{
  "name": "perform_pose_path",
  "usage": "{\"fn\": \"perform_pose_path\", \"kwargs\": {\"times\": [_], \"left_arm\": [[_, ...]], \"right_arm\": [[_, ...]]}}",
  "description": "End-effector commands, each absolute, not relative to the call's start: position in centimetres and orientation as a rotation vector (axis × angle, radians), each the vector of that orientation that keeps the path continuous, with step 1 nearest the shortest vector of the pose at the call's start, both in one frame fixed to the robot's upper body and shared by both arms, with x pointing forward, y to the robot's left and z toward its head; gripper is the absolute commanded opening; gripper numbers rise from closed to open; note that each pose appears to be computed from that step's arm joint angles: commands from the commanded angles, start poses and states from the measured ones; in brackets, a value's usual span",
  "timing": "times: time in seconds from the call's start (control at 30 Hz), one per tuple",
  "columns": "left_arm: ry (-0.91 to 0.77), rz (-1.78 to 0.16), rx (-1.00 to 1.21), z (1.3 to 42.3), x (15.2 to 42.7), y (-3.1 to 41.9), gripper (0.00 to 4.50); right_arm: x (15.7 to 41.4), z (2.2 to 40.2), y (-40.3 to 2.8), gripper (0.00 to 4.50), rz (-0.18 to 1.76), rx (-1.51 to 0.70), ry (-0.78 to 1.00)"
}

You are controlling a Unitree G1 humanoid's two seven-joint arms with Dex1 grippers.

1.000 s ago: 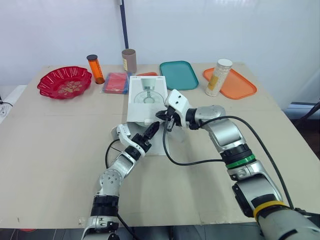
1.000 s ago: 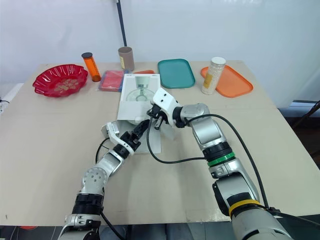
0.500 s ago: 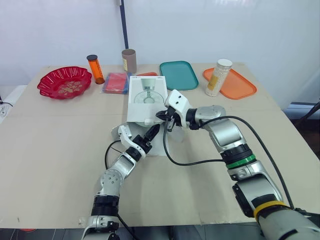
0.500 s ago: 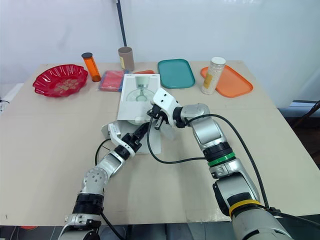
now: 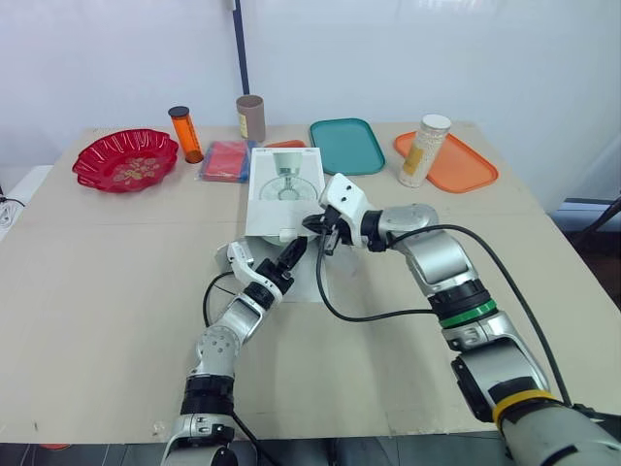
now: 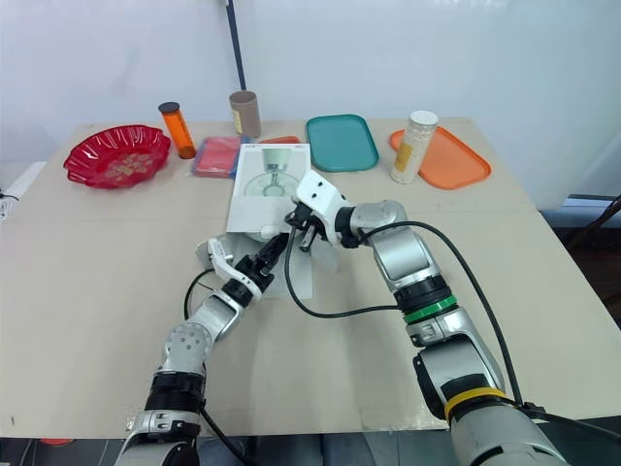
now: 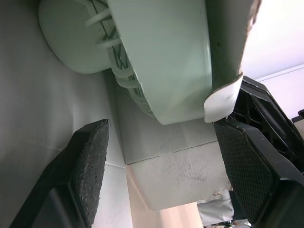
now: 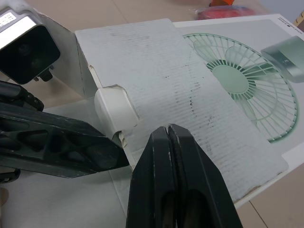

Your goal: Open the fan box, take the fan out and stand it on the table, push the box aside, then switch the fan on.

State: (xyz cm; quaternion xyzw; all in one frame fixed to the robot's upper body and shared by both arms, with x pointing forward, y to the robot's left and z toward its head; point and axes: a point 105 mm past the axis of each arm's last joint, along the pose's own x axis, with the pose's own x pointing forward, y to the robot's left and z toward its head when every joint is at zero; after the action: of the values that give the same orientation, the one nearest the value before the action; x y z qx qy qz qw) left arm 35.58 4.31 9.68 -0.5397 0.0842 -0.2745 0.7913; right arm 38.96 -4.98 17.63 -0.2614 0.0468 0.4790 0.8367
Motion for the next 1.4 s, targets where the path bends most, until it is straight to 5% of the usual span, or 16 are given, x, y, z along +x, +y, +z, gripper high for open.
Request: {"fn": "perform_pose_path", "kwargs": {"times": [0.03, 0.43, 0.67, 1.2, 1.33, 1.4], "left_arm": [[0.186, -0.577, -1.259, 9.2, 34.9, 2.9, 3.68], [0.17, -0.575, -1.279, 9.5, 35.2, 2.9, 3.68], [0.164, -0.579, -1.278, 9.7, 35.3, 2.8, 1.69], [0.177, -0.557, -1.272, 9.2, 34.6, 4.0, 1.69], [0.17, -0.544, -1.273, 9.2, 34.7, 4.2, 2.7], [0.176, -0.53, -1.265, 9.0, 34.8, 4.2, 3.61]], "right_arm": [[38.9, 18.0, -5.2, 0.0, 1.006, -0.561, 0.093], [38.8, 17.9, -5.4, 0.0, 1.002, -0.564, 0.098], [38.8, 17.8, -5.4, 0.0, 1.002, -0.563, 0.1], [38.8, 17.6, -5.1, 0.0, 1.01, -0.56, 0.099], [38.8, 17.6, -4.9, 0.0, 1.015, -0.561, 0.094], [38.8, 17.7, -4.9, 0.0, 1.017, -0.563, 0.092]]}}
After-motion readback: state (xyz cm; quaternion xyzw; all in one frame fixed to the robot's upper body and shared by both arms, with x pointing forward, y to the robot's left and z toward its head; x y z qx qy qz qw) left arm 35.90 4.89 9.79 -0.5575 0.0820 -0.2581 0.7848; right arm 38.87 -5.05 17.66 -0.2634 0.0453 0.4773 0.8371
